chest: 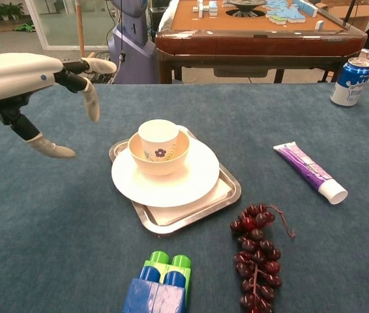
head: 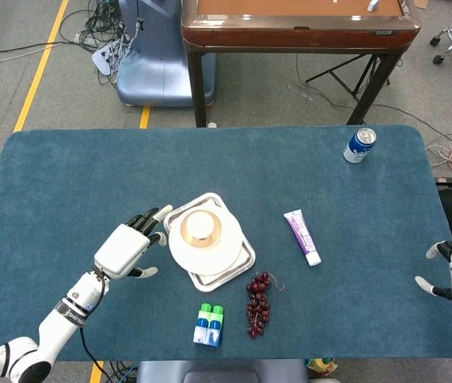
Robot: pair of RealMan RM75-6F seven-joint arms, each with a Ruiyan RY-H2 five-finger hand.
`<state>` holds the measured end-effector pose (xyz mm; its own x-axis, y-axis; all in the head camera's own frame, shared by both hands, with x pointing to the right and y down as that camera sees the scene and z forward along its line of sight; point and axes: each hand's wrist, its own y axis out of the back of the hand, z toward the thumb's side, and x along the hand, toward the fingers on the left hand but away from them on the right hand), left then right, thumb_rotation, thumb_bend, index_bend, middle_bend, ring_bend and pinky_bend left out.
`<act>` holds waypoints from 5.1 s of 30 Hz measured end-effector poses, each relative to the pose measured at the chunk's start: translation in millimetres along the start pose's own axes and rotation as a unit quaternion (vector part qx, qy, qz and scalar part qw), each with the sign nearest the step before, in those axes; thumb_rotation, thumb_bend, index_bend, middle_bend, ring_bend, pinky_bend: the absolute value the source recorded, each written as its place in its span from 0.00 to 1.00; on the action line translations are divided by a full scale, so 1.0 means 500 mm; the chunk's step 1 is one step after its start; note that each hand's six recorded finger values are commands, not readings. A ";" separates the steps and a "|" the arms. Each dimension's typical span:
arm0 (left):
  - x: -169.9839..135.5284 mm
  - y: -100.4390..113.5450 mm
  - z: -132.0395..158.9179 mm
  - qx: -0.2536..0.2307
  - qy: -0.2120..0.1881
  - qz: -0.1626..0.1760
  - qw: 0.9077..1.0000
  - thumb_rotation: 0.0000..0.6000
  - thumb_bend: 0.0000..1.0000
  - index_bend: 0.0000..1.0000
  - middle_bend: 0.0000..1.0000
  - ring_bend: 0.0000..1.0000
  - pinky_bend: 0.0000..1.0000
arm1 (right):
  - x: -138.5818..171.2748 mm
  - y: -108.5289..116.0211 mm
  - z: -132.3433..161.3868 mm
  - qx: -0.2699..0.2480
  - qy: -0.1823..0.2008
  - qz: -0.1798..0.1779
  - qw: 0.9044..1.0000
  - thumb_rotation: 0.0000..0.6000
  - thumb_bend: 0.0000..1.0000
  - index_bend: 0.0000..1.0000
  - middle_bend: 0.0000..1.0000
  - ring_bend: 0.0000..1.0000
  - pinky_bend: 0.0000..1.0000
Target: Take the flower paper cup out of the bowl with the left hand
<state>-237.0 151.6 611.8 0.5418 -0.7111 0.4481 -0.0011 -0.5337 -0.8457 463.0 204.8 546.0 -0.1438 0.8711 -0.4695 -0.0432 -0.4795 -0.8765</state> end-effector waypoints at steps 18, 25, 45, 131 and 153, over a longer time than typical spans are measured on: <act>0.091 -0.019 0.045 -0.015 -0.022 -0.009 1.000 1.00 0.11 0.44 0.00 0.00 0.18 | -0.002 0.001 -0.010 0.016 -0.021 0.009 1.000 1.00 0.15 0.49 0.44 0.33 0.41; 0.121 -0.019 0.049 -0.012 -0.018 -0.011 1.000 1.00 0.11 0.45 0.00 0.00 0.18 | -0.001 0.001 -0.011 0.009 -0.019 0.016 1.000 1.00 0.15 0.49 0.44 0.33 0.41; 0.185 -0.034 0.083 -0.023 -0.024 0.006 0.999 1.00 0.11 0.51 0.00 0.00 0.12 | -0.002 0.004 -0.018 -0.002 -0.021 0.023 1.000 1.00 0.15 0.49 0.44 0.33 0.41; 0.213 -0.062 0.074 0.046 0.018 -0.020 0.999 1.00 0.37 0.61 0.00 0.00 0.12 | -0.004 0.005 -0.033 -0.011 -0.031 0.027 0.999 1.00 0.15 0.49 0.44 0.33 0.41; 0.136 0.017 -0.063 0.114 0.112 -0.005 0.987 1.00 0.37 0.60 0.00 0.00 0.12 | -0.004 -0.005 -0.030 -0.004 -0.032 0.035 0.999 1.00 0.15 0.49 0.44 0.33 0.41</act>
<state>-226.6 84.3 644.0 0.3415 -0.8028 0.4888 0.2060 -0.4435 -0.8723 478.5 206.0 547.6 -0.2092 0.8273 -0.5213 -0.0235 -0.5372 -0.8431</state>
